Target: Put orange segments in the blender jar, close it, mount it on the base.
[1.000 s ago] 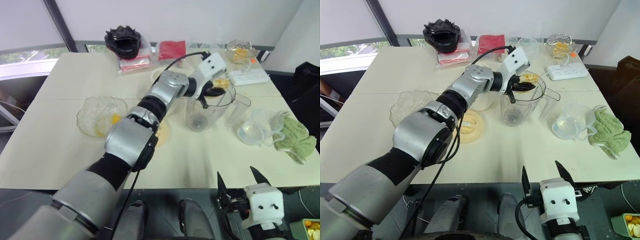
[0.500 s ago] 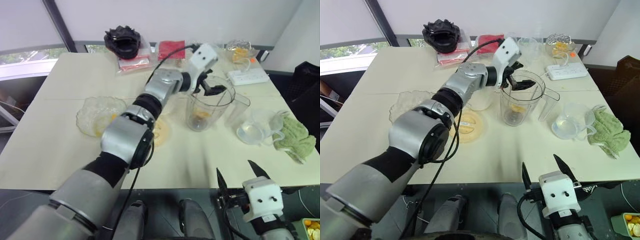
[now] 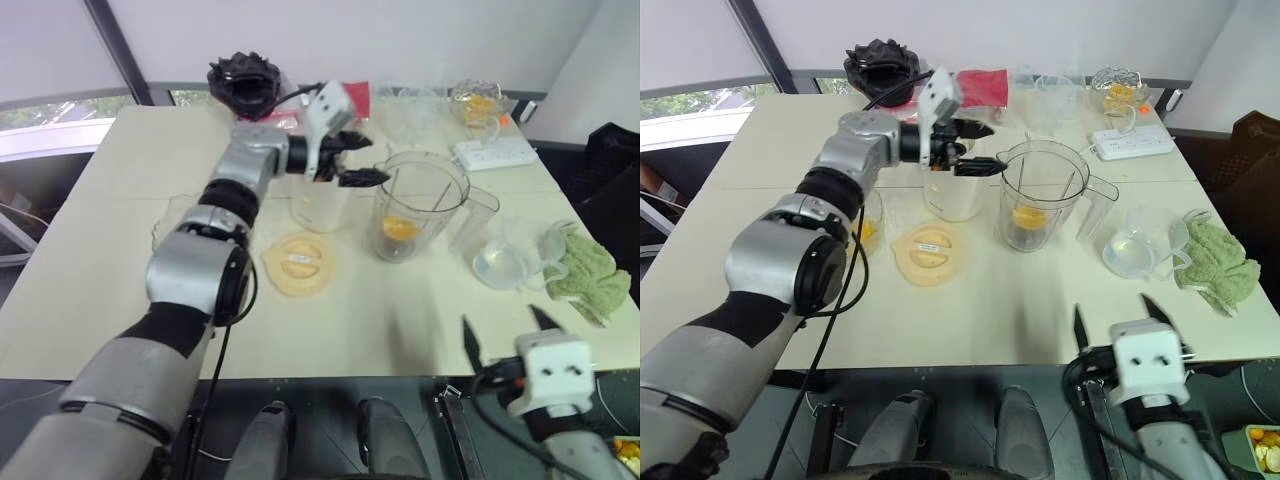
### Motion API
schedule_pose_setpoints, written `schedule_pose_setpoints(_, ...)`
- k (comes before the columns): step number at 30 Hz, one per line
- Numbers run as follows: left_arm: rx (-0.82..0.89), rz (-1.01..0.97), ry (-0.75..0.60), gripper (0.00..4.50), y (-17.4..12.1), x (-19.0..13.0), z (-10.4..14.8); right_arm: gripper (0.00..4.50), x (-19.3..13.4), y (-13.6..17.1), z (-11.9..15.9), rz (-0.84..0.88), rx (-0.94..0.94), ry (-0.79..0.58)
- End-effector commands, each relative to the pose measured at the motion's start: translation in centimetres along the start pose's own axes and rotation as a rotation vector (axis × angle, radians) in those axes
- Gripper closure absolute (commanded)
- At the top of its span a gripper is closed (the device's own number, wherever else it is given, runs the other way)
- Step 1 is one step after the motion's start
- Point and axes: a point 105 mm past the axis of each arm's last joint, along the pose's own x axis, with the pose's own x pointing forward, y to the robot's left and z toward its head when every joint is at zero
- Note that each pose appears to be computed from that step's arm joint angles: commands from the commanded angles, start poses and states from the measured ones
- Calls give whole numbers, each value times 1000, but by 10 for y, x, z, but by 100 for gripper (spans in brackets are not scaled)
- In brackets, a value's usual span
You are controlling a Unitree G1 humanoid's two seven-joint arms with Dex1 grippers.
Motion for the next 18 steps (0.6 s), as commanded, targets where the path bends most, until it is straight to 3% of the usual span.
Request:
schedule_pose_setpoints(1, 55, -22, -48, 6, -5, -18, 10, 0, 5, -25, 0, -104, 1, 1)
schedule_pose_setpoints(7, 30, -6, -36, 6, -39, -31, -22, 0, 24, -52, -13, -174, 34, 30)
schedule_pose_setpoints(11, 28, 33, 12, 6, -60, -35, -53, 0, 56, -70, -32, -247, 127, 64)
schedule_pose_setpoints(18, -11, 76, 40, 6, -73, -34, -66, 0, 91, -89, -63, -391, 275, 111)
